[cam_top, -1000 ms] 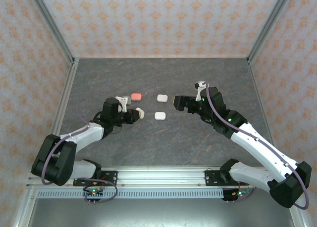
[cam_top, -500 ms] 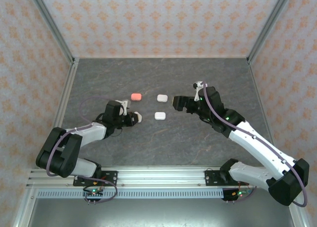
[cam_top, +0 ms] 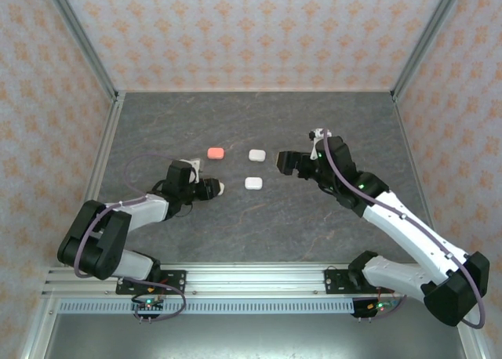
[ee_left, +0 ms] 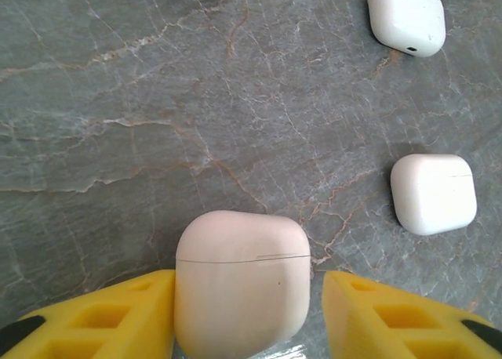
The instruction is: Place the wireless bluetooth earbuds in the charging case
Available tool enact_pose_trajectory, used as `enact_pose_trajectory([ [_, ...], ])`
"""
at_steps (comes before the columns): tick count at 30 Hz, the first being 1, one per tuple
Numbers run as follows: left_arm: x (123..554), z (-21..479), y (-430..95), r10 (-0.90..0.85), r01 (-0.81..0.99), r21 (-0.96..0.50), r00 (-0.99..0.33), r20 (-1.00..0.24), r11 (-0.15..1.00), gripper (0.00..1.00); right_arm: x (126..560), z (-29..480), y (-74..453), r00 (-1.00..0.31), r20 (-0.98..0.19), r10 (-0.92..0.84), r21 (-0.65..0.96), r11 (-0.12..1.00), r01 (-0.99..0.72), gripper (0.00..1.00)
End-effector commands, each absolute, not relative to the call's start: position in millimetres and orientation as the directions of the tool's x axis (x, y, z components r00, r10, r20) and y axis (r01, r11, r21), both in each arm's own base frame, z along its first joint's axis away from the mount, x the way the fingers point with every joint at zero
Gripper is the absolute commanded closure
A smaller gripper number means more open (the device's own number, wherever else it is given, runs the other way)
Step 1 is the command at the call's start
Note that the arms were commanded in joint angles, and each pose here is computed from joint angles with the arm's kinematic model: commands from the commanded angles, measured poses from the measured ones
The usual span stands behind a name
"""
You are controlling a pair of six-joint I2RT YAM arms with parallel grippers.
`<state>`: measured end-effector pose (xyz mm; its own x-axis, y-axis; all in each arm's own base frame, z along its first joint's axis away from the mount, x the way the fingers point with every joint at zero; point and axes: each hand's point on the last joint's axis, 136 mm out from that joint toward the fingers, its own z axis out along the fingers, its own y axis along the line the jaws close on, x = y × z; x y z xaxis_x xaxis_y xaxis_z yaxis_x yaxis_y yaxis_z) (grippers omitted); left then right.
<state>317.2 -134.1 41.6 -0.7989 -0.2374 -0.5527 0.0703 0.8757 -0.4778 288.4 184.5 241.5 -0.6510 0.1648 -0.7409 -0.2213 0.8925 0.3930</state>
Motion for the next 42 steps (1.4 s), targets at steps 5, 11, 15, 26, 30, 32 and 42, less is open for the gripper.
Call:
enact_pose_trajectory([
  [5, 322.3, 65.0, -106.8, -0.251, 0.022, -0.388, -0.730, -0.636, 0.921, 0.35, 292.7, 225.0, 128.3, -0.644, -0.742, 0.189, 0.307, 0.949, -0.076, 0.01],
  [11, 322.6, 121.7, -70.1, -0.234, -0.044, -0.259, -0.591, -0.772, 0.965, 0.24, 294.3, 224.9, 53.5, -0.519, -0.824, 0.225, 0.183, 0.974, 0.131, 0.01],
  [15, 318.4, 165.2, -36.0, -0.213, -0.139, -0.168, -0.442, -0.871, 0.976, 0.20, 290.9, 217.4, 2.5, -0.415, -0.885, 0.210, 0.085, 0.950, 0.300, 0.01],
  [26, 304.9, 194.8, 19.1, -0.088, -0.354, 0.018, -0.280, -0.956, 0.935, 0.08, 303.2, 159.8, -31.4, -0.220, -0.960, 0.172, 0.085, 0.930, 0.357, 0.01],
  [30, 309.6, 186.7, 24.1, -0.025, -0.370, 0.088, -0.292, -0.956, 0.925, 0.08, 313.2, 152.5, -26.6, -0.166, -0.973, 0.161, 0.100, 0.941, 0.322, 0.01],
  [32, 315.4, 179.2, 21.6, 0.003, -0.350, 0.117, -0.308, -0.951, 0.929, 0.08, 320.1, 146.1, -26.1, -0.170, -0.975, 0.145, 0.087, 0.947, 0.310, 0.01],
  [42, 343.1, 141.3, 11.1, 0.055, -0.281, 0.159, -0.345, -0.937, 0.947, 0.07, 361.7, 121.9, -5.7, -0.232, -0.971, 0.060, 0.015, 0.982, 0.189, 0.01],
])
